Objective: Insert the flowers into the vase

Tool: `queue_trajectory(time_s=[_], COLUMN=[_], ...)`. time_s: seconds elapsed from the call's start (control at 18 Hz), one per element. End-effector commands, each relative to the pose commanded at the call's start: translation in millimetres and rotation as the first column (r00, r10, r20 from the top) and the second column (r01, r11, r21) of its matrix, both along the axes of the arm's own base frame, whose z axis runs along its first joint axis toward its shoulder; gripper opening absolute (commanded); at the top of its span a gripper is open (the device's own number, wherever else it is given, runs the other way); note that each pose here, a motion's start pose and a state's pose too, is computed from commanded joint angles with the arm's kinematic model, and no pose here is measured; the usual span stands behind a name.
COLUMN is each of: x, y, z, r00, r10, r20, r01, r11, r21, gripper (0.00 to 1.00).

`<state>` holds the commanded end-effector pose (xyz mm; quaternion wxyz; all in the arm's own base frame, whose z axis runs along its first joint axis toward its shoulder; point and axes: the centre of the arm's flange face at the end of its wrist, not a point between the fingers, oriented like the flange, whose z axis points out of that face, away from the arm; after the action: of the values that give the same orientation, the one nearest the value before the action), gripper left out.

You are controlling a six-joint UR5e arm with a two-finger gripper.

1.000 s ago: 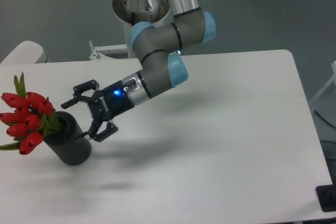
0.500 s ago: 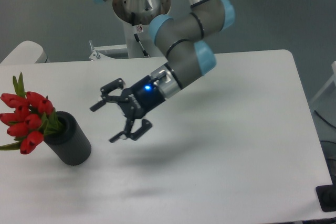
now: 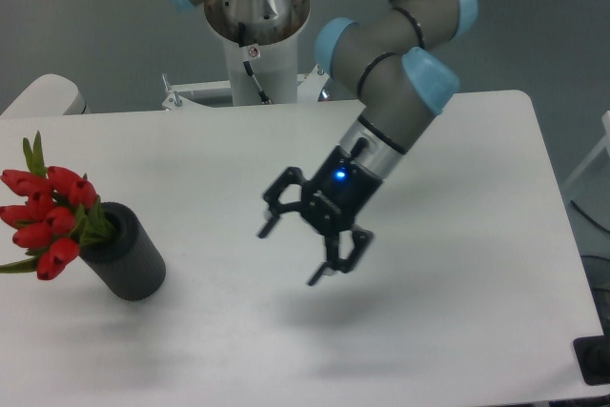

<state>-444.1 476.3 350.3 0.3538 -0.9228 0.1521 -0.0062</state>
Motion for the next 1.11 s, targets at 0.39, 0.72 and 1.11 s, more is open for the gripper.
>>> queue_trajectory(time_s=[0.39, 0.72, 1.11], x=[-36, -45, -54], y=[2, 9, 16], z=[-12, -20, -24], r00=[0.989, 0.977, 0.959], r10=[0.034, -0.073, -0.207], r20=[-0.145, -0.199, -0.192], r01=[-0.069, -0.032, 0.067], r11=[0.968, 0.877, 0.829], r21=[-0.241, -0.48, -0.555], gripper=[1.0, 1.0, 1.0])
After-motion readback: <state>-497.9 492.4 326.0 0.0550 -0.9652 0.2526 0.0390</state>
